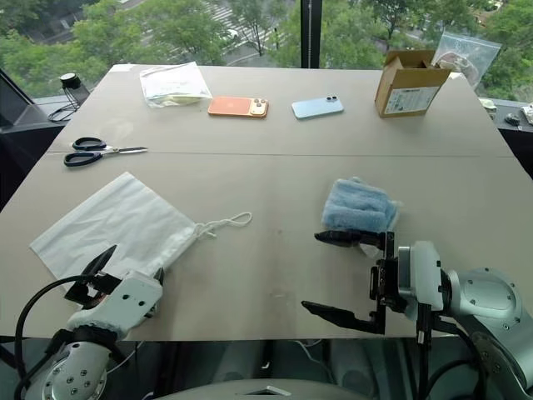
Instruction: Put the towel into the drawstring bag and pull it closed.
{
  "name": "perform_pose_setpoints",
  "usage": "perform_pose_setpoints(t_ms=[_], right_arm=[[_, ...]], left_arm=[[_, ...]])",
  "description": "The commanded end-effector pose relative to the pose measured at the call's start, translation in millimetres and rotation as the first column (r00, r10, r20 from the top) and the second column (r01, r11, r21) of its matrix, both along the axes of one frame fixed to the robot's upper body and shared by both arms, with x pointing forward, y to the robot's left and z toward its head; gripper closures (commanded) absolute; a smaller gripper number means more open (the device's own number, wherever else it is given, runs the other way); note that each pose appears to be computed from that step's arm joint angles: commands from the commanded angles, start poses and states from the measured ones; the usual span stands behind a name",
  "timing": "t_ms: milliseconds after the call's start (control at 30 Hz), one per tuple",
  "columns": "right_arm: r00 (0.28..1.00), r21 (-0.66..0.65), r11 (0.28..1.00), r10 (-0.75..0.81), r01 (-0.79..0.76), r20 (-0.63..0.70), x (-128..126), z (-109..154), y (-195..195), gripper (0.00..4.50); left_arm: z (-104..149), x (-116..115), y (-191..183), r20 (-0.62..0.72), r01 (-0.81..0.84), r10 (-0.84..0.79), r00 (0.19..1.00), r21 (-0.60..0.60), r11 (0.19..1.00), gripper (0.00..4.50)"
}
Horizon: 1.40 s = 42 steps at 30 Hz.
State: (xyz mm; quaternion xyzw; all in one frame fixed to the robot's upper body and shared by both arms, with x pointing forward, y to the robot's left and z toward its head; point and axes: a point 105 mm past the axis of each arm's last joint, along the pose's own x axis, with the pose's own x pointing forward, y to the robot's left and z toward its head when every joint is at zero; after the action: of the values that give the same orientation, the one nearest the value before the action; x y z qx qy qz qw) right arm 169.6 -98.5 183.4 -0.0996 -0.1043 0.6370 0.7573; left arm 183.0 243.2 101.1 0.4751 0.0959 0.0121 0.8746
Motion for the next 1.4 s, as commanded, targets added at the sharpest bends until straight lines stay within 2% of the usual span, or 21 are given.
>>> perform_pose_setpoints(t_ms=[33,600,633,700,800,833,867,1000,1067,1167,1267,1333,1400], right_arm=[[0.999,-0.002,1.0,0.001,-0.001,0.047,-3,6,-2,0.06],[0.999,-0.013,1.0,-0.024,0.024,0.045,3,3,-2,0.06],[0.999,-0.013,1.0,-0.025,0.026,0.045,3,3,-2,0.0],[0.999,-0.013,0.999,-0.03,0.03,0.045,3,3,-2,0.0],[0.998,0.029,0.998,-0.064,0.063,0.029,7,7,-1,0.0],[0.997,0.039,0.997,-0.073,0.072,0.025,8,8,-1,0.0],[0.996,0.045,0.996,-0.08,0.079,0.023,9,9,-1,0.0],[0.994,0.006,0.995,-0.101,0.101,0.033,14,6,-1,0.0],[0.991,-0.019,0.992,-0.124,0.125,0.046,16,4,-2,0.0],[0.985,-0.084,0.982,-0.166,0.169,0.044,21,-4,-3,0.0],[0.985,-0.115,0.98,-0.168,0.162,-0.042,26,-13,-5,0.0],[0.978,-0.128,0.972,-0.204,0.197,-0.042,33,-16,-9,0.0],[0.963,-0.132,0.954,-0.27,0.27,0.018,42,-16,-14,0.0]], left_arm=[[-1,0,-4,0.008,0.001,-0.001,1.0,0.012,1.0,0.0],[-6,24,13,0.021,-0.048,0.047,0.999,0.079,0.996,0.0],[-7,25,14,0.016,-0.05,0.049,0.999,0.078,0.996,0.39],[-12,28,20,-0.011,-0.074,0.075,0.997,0.069,0.995,0.8],[-19,36,31,-0.067,-0.124,0.126,0.99,0.041,0.991,2.14],[-20,40,30,-0.084,-0.11,0.112,0.99,0.028,0.994,2.78],[-20,45,28,-0.094,-0.095,0.096,0.991,0.018,0.995,2.78],[-11,58,23,-0.117,-0.045,0.036,0.992,-0.08,0.996,4.37],[-1,65,15,-0.122,0.015,-0.035,0.992,-0.163,0.986,4.46],[18,82,-4,-0.188,0.131,-0.209,0.96,-0.356,0.925,4.46],[36,100,-19,-0.224,0.187,-0.31,0.924,-0.444,0.876,4.46],[42,109,-28,-0.269,0.198,-0.369,0.89,-0.5,0.843,4.46],[41,114,-34,-0.35,0.165,-0.399,0.847,-0.542,0.824,4.46]])
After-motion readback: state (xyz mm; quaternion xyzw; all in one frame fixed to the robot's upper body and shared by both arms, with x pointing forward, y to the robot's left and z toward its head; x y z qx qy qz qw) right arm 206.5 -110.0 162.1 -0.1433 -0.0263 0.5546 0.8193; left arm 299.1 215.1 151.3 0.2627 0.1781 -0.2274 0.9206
